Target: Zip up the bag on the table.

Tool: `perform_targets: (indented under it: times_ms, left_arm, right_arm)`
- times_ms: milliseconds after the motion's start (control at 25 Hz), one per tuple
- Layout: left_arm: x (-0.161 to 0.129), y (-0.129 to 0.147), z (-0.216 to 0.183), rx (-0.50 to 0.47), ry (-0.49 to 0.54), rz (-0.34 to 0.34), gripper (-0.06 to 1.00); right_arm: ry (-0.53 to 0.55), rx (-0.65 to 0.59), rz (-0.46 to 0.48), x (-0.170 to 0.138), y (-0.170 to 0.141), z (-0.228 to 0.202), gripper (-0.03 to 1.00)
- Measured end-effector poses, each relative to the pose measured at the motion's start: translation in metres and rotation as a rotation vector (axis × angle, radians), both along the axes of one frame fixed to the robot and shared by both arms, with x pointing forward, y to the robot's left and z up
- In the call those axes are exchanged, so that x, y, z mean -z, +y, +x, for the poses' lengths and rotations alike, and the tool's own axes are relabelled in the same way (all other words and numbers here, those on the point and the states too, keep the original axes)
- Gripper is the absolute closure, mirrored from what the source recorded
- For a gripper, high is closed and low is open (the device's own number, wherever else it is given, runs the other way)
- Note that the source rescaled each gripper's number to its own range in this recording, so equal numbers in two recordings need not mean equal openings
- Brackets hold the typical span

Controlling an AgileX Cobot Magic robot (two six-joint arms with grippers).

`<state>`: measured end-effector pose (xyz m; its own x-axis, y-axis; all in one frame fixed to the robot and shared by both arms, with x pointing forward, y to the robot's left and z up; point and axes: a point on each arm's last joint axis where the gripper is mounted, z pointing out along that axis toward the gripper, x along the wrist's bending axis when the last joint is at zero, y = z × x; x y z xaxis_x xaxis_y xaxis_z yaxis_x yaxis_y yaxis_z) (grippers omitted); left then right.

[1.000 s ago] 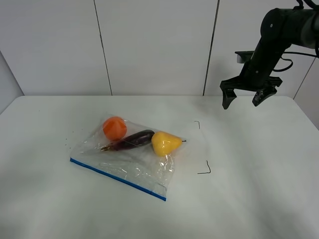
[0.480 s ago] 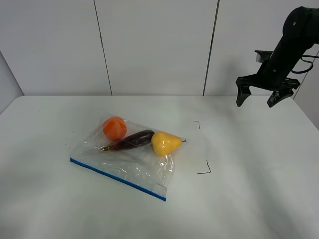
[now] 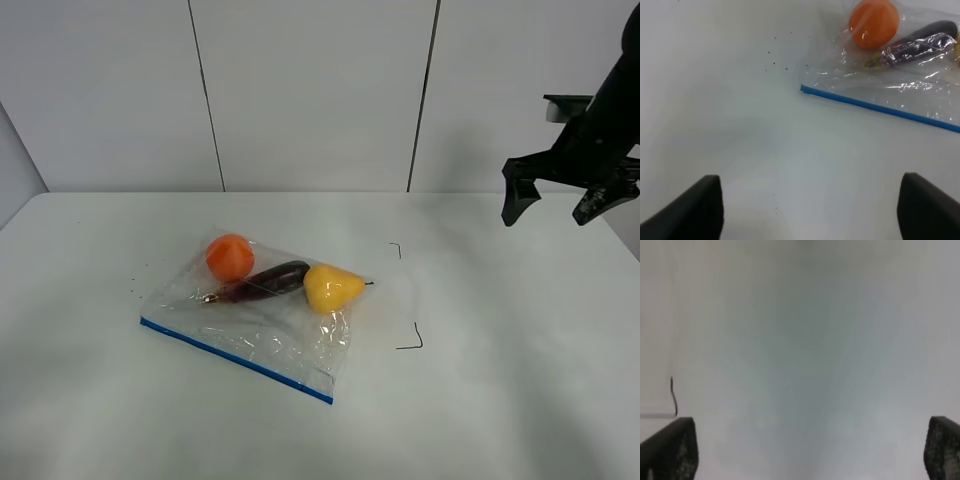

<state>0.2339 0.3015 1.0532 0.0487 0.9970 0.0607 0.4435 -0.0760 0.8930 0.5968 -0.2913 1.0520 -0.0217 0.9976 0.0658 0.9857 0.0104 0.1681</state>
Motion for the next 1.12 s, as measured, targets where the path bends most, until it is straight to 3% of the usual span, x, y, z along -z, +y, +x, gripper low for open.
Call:
perform_targets:
  times_ms: [200, 480, 960, 1120]
  left_arm:
    - [0.000, 0.000, 0.000, -0.006, 0.000, 0.001, -0.06]
    - [0.000, 0.000, 0.000, -0.035, 0.000, 0.001, -0.06]
    - [0.000, 0.000, 0.000, -0.035, 0.000, 0.001, -0.06]
    - [0.000, 0.000, 0.000, -0.035, -0.001, 0.001, -0.06]
  right_arm:
    - [-0.001, 0.000, 0.001, -0.014, 0.000, -0.062, -0.03]
    - [-0.012, -0.021, -0.005, -0.007, -0.001, -0.157, -0.03]
    - [-0.373, 0.002, -0.006, 0.015, -0.001, -0.275, -0.03]
    - [-0.557, 0.009, -0.010, 0.009, -0.002, -0.300, -0.03]
